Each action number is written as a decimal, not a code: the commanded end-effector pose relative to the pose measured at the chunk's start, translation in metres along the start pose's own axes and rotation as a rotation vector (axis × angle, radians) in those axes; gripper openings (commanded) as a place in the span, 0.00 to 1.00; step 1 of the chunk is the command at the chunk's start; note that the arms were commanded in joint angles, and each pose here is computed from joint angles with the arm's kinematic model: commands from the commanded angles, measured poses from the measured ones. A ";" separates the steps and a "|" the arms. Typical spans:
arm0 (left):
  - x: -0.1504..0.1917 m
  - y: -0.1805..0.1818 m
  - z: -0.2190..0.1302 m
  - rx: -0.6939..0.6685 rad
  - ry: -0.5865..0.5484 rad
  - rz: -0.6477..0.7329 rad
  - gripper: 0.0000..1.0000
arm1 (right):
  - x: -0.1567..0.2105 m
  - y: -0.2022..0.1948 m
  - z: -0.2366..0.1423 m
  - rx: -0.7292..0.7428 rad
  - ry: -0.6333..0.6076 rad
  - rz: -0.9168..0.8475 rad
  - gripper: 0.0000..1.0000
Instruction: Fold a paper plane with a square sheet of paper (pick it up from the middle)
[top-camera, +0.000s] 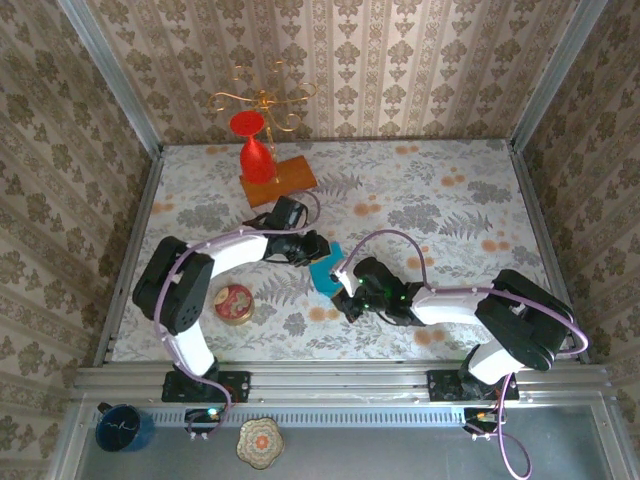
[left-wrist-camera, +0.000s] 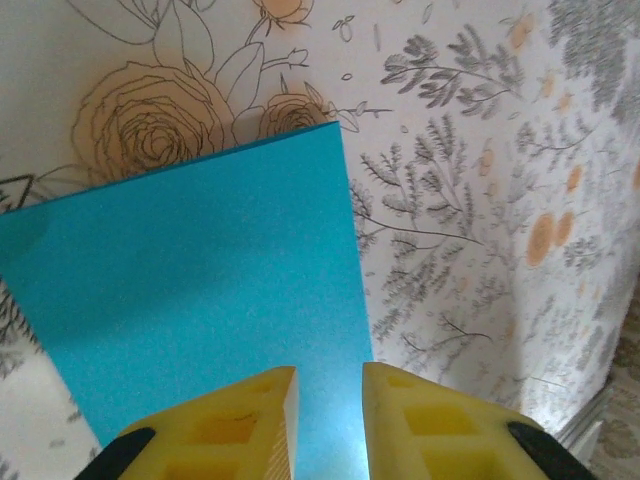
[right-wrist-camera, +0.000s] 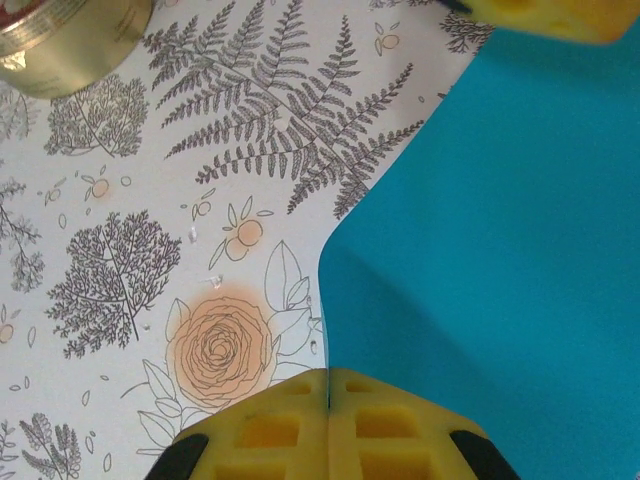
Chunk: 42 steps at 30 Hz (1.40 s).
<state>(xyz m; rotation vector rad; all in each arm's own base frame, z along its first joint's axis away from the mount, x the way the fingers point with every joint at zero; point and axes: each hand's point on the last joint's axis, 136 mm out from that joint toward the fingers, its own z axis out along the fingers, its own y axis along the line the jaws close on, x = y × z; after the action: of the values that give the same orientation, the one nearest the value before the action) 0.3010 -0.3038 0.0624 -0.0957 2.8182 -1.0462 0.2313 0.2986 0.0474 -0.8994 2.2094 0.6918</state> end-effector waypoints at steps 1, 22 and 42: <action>0.008 0.006 0.011 -0.041 0.071 0.040 0.23 | -0.003 0.003 -0.004 -0.043 0.001 0.066 0.00; 0.029 0.044 0.038 -0.216 0.232 0.061 0.13 | -0.006 -0.045 0.003 0.031 0.029 0.330 0.00; 0.029 0.043 0.042 -0.213 0.243 0.073 0.10 | 0.003 -0.064 0.009 0.098 0.074 0.381 0.00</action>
<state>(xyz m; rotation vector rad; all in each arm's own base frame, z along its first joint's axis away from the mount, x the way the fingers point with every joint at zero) 0.2912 -0.3085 0.0202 0.1053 3.0325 -0.8624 0.2760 0.2660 0.0279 -0.4992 2.4573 0.7458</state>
